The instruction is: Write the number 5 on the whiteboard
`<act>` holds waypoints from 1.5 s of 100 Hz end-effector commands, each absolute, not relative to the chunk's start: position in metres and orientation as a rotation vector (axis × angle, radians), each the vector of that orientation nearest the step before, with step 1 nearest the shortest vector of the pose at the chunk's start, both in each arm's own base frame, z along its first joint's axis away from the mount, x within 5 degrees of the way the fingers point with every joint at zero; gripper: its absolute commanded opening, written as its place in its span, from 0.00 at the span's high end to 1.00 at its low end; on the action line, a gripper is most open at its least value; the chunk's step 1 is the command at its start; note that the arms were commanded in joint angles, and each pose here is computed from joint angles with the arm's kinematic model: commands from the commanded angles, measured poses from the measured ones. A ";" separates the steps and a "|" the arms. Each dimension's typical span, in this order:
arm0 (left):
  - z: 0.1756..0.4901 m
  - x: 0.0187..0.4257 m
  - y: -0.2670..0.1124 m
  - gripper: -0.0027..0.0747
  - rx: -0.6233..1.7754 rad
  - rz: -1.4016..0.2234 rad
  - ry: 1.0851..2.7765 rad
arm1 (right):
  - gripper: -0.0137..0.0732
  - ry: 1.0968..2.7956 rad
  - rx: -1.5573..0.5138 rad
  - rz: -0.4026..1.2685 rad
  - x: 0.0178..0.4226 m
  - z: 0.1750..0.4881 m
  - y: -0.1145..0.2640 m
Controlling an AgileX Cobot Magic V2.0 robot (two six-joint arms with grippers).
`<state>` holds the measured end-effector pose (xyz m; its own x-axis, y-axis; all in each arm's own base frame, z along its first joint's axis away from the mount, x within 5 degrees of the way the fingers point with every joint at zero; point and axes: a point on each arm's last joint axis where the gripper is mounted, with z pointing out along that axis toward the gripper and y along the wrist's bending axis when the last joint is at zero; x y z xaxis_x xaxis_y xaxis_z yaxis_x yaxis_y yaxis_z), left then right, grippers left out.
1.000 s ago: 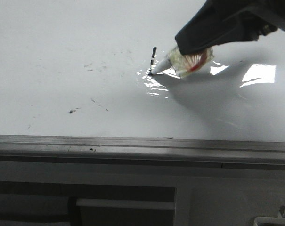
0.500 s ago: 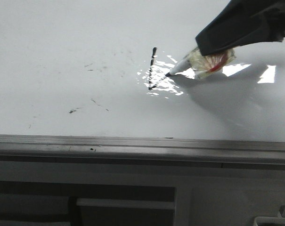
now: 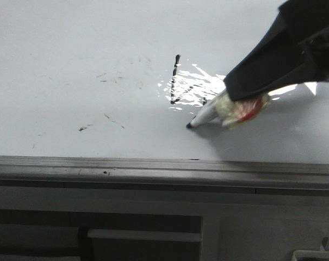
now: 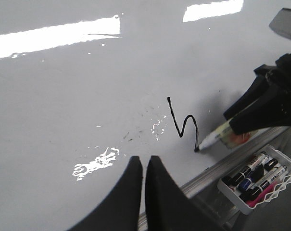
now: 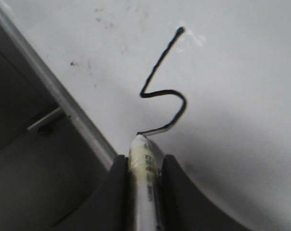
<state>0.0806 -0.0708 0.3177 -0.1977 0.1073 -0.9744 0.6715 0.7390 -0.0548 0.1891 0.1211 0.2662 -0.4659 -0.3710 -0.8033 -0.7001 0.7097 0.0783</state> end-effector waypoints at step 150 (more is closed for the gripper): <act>0.332 0.083 -0.069 0.99 0.544 -0.593 1.650 | 0.89 1.905 -0.686 0.314 0.226 0.320 0.106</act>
<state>0.0807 -0.0708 0.3179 -0.1971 0.1039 -0.9749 0.6707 0.7395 -0.0568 0.2155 0.1201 0.3052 -0.3449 -0.3612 -0.8664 -0.6730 0.7386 -0.0400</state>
